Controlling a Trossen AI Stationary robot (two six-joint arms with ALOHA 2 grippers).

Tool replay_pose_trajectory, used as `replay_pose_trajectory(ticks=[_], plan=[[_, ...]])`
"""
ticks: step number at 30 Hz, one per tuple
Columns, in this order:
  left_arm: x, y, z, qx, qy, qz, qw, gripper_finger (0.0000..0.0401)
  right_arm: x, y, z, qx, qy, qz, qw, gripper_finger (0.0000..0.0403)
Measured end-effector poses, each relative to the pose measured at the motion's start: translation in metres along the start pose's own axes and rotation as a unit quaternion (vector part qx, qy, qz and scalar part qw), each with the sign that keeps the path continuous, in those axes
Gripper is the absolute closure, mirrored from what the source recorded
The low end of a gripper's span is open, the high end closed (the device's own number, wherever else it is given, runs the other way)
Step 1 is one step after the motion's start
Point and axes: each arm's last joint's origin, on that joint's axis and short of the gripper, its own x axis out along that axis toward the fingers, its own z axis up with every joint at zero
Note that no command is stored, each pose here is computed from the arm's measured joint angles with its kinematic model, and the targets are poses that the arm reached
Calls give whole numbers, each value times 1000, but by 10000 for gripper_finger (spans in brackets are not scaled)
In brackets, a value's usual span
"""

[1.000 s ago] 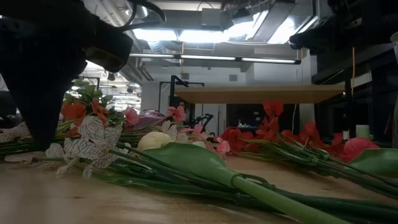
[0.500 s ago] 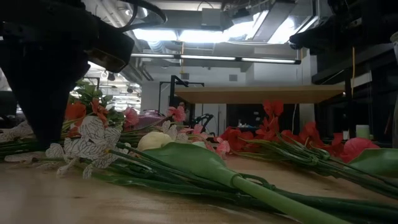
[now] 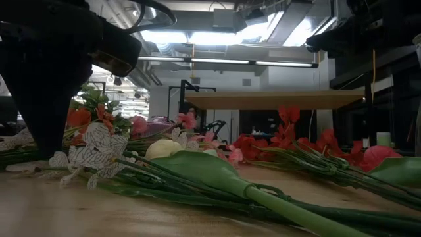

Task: Pick and place flowers into a vace then onto a shelf
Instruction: Put the pink flowers into the purple vase

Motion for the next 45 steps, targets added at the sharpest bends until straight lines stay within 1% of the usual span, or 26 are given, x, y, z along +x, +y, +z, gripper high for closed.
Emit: replay_pose_trajectory(ticks=[5,13,16,19,20,27,31,39,45], plan=[[0,0,0,0,0,0,1000,321,0,0,0,0,0,0,1000,391],[0,0,0,8,5,-2,1000,326,0,0,0,0,0,0,1000,391],[0,0,0,13,8,-3,1000,347,0,0,0,0,0,0,1000,391],[0,0,0,4,6,-2,1000,385,0,0,0,0,0,0,1000,391],[0,0,0,0,7,-3,1000,392,0,0,0,0,0,0,1000,391],[-2,0,0,-3,10,-7,1000,397,0,0,0,0,0,0,1000,391],[-11,1,1,-4,0,-18,1000,398,0,0,0,1,0,0,1000,391],[-44,7,2,4,-56,-47,997,399,0,0,-1,1,3,1,1000,391],[-63,23,0,7,-70,-20,997,399,0,0,-1,1,4,1,1000,391]])
